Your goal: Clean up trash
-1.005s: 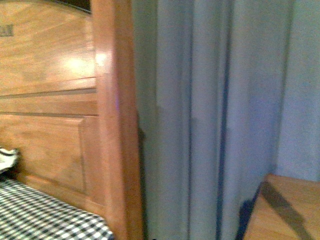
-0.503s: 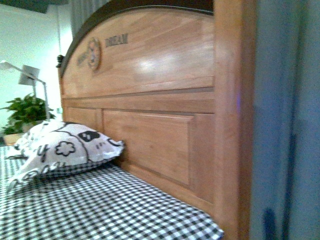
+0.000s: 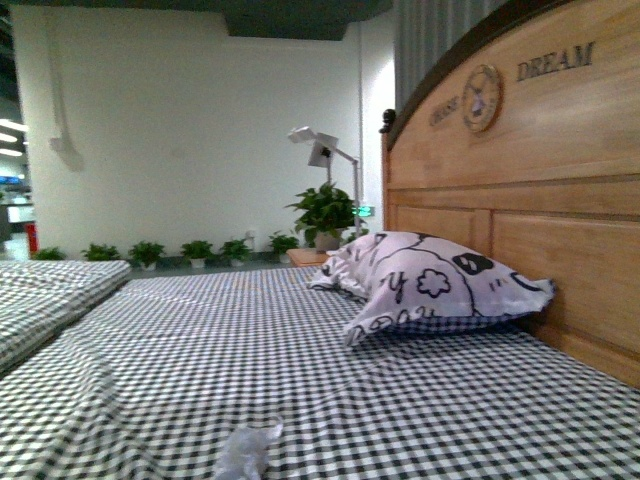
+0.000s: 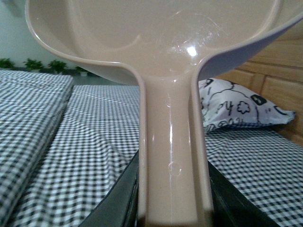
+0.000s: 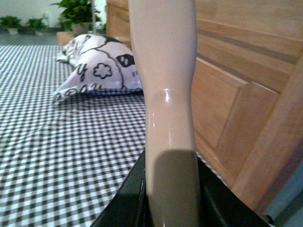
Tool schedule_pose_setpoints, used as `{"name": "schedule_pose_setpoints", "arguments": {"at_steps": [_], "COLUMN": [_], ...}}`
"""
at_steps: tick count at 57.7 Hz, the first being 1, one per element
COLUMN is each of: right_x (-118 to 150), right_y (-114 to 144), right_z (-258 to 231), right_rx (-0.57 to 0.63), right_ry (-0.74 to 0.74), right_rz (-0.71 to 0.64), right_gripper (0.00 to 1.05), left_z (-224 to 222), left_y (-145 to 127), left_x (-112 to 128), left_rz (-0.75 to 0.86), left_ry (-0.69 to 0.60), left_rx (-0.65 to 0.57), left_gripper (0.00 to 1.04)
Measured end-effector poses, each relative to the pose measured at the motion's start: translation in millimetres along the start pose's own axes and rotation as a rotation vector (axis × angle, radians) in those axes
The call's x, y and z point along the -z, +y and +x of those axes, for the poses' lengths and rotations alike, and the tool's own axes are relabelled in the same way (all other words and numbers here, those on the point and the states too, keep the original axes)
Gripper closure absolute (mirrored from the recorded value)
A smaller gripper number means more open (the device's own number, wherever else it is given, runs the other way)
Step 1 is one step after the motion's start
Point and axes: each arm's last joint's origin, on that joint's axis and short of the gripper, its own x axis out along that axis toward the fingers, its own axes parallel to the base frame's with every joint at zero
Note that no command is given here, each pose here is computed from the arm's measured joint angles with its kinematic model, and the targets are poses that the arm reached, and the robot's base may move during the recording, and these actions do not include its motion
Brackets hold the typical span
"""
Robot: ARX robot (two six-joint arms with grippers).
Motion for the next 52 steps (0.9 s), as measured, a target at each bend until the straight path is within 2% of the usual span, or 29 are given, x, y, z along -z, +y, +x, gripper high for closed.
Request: {"name": "schedule_pose_setpoints", "arguments": {"at_steps": [7,13,16,20,24,31,42,52], "right_x": [0,0,0,0,0,0,0,0], "right_y": [0,0,-1,-1,-1,-1,-1,-1], "right_z": [0,0,0,0,0,0,0,0], "right_rx": [-0.002,0.007,0.012,0.013,0.009,0.008,0.009,0.009], "right_ry": [0.0,0.0,0.0,-0.001,-0.001,-0.002,-0.002,-0.002], "right_rz": [-0.002,0.0,0.0,0.001,0.001,0.001,0.001,0.001], "right_gripper": [0.84,0.84,0.84,0.84,0.84,0.84,0.84,0.84], "left_z": [0,5,3,2,11,29,47,59], "left_y": [1,2,3,5,14,30,44,49], "left_x": [0,-6,-1,9,19,29,51,69], "left_rz": [-0.006,-0.059,-0.068,-0.046,0.068,0.201,0.429,0.522], "left_ry": [0.022,0.309,0.453,0.574,0.657,0.745,0.806,0.845], "left_rx": [-0.007,0.05,0.099,0.139,0.174,0.253,0.404,0.483], "left_gripper": [0.78,0.78,0.78,0.78,0.78,0.78,0.78,0.78]}}
